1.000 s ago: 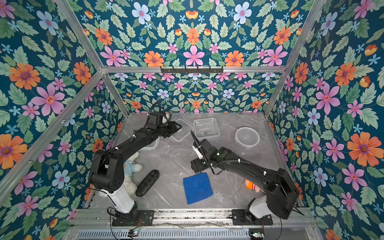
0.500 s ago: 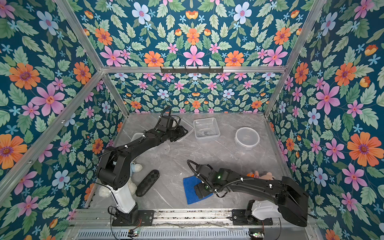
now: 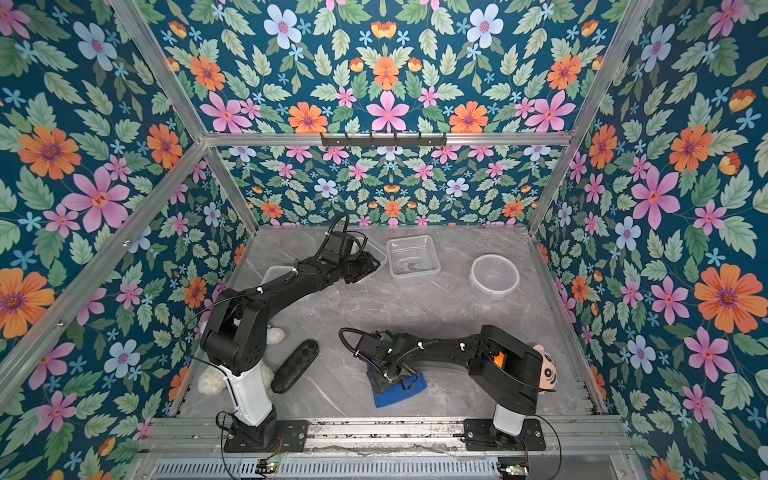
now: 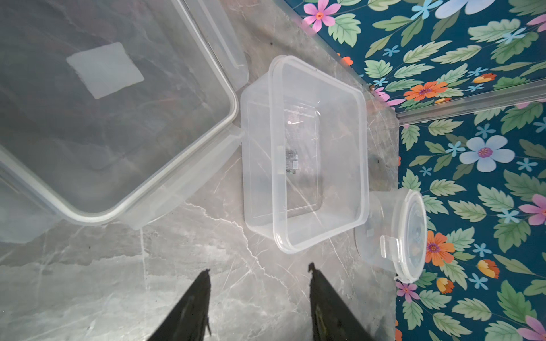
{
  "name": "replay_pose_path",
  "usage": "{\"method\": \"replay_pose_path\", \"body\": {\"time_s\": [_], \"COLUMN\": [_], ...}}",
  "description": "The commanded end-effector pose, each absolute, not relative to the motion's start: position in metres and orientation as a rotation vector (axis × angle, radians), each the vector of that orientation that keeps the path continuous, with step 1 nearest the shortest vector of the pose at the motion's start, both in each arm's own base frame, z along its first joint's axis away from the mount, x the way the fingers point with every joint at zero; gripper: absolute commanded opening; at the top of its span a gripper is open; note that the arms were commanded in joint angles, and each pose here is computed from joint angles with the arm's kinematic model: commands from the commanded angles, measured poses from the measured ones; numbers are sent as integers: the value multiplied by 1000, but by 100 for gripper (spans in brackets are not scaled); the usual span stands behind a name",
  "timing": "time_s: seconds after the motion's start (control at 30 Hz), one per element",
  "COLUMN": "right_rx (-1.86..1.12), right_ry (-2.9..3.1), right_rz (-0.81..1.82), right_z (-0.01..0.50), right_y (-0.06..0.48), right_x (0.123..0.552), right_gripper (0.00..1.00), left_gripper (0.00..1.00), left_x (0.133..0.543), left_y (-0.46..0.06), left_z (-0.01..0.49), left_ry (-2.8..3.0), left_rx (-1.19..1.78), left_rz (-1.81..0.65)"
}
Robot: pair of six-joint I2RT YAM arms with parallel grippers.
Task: Wipe the insides of the lunch boxes
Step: Pick up the cleaning item at the center of the board.
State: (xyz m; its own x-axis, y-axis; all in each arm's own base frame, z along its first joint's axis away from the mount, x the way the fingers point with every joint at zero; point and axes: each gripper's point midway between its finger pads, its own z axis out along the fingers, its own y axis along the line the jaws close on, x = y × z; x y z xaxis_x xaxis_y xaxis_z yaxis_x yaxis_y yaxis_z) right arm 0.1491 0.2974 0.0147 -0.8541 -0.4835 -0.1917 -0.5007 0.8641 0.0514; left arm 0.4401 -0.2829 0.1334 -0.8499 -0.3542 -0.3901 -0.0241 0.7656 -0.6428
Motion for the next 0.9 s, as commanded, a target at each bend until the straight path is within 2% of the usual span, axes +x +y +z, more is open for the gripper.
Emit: {"method": "replay_pose_path", "body": {"time_s": [0.0,0.07,0.13,0.2,0.23,0.27,0.4,0.67,0.87], "right_rx": [-691,-655,-600,-528,-492,-458,-389,-153,-93], "right_ry": [2915,2936,2966,3003,3016,3013,2982,2740,2671], "right_rz": [7,1,20,53,76,104,198,569,618], "right_z": [0,-4,-7,-10,-9,-5,16,113,146], "right_y": [268,257,244,230,223,218,206,190,173], "right_x": [149,151,153,155,157,161,179,238,256], "right_gripper": [76,68,43,24,10,1,0,0,0], "left_gripper": [56,56,56,56,56,56,57,57,54], "left_x": [441,444,450,457,461,466,483,514,514], "left_y": [-280,-283,-286,-291,-294,-298,-316,-347,-339], "left_z": [124,121,119,118,119,120,128,113,95], "left_ry": [2487,2491,2497,2502,2500,2501,2493,2528,2575], "left_rx": [-275,-270,-261,-250,-243,-233,-183,-135,-162], "left_rz": [-853,-858,-858,-853,-854,-852,-820,-739,-629]}}
